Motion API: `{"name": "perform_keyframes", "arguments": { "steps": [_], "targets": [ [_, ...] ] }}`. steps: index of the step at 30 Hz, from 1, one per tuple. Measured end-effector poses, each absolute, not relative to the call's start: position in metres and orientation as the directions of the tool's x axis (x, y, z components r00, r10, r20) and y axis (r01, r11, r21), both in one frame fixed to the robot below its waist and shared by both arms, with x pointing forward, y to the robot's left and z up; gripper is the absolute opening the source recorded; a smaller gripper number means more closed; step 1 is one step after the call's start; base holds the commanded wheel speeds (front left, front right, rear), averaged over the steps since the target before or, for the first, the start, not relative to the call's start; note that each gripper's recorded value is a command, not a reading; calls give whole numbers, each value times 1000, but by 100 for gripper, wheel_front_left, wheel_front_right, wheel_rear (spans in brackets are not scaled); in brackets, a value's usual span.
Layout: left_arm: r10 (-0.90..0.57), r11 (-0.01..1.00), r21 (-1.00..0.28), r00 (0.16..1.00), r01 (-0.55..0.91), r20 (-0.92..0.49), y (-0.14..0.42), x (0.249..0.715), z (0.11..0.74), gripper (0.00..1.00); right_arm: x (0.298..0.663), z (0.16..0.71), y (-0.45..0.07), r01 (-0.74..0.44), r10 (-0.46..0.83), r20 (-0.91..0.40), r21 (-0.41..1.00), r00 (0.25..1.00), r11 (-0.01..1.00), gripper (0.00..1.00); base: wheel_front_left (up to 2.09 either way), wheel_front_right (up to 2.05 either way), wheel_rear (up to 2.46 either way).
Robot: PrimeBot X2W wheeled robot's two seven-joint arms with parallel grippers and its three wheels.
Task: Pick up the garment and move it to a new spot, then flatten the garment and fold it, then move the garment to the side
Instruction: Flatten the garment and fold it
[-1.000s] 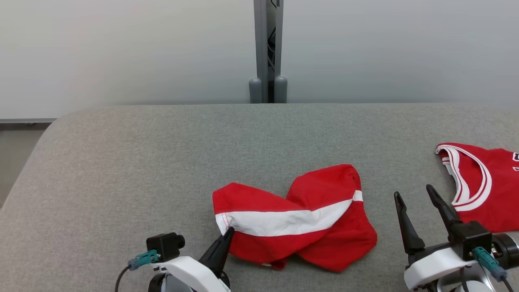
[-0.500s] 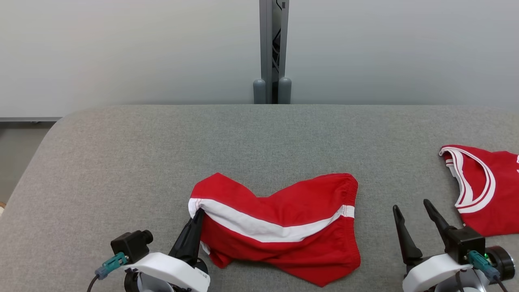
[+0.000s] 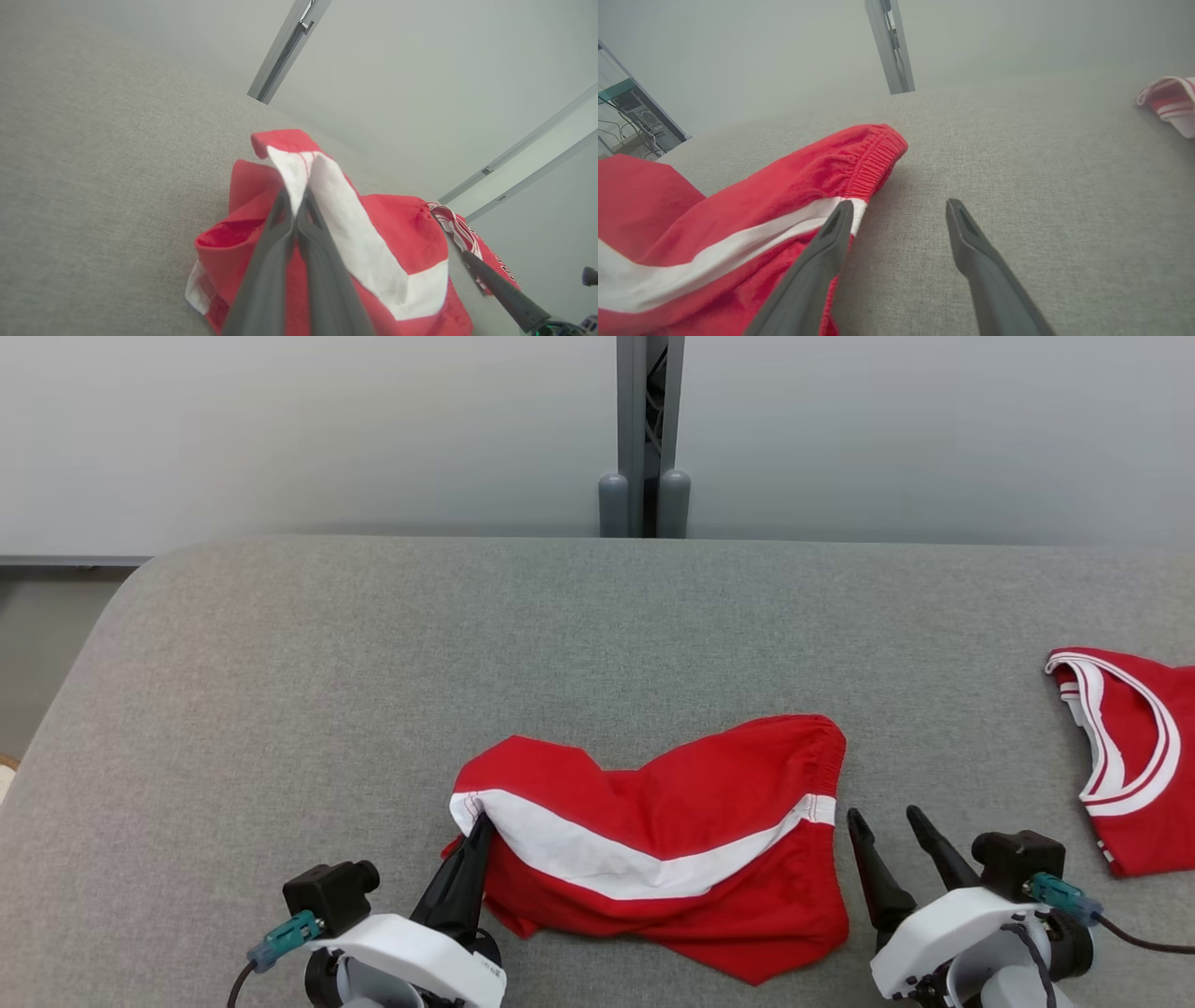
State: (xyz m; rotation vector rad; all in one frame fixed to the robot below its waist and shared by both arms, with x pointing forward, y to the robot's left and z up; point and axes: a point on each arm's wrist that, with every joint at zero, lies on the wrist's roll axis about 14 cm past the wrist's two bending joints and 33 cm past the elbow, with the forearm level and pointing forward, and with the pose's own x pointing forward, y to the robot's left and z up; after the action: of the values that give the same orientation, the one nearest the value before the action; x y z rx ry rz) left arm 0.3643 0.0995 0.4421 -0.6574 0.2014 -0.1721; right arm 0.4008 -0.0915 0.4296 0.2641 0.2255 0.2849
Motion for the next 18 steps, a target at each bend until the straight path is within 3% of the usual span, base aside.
{"name": "perform_keyframes", "arguments": {
  "steps": [13, 14, 15, 16, 18],
  "targets": [
    [-207, 789, -610, 967, 76, -147, 105, 367, 437, 0, 407, 414, -62, -300, 400, -240, 363, 885, 882, 100, 0, 0, 0],
    [-206, 789, -610, 967, 75, -147, 105, 367, 437, 0, 406, 414, -61, -302, 403, -241, 366, 883, 880, 85, 0, 0, 0],
    [-205, 789, -610, 968, 75, -147, 105, 367, 437, 0, 407, 414, -61, -304, 405, -241, 367, 882, 879, 33, 0, 0, 0],
    [-205, 790, -609, 968, 75, -146, 106, 367, 437, 0, 407, 414, -60, -306, 408, -242, 367, 880, 878, 0, 0, 0, 0],
    [-204, 791, -607, 968, 75, -146, 106, 367, 438, 0, 406, 413, -60, -309, 413, -247, 368, 877, 877, 0, 0, 0, 0]
  ]
}}
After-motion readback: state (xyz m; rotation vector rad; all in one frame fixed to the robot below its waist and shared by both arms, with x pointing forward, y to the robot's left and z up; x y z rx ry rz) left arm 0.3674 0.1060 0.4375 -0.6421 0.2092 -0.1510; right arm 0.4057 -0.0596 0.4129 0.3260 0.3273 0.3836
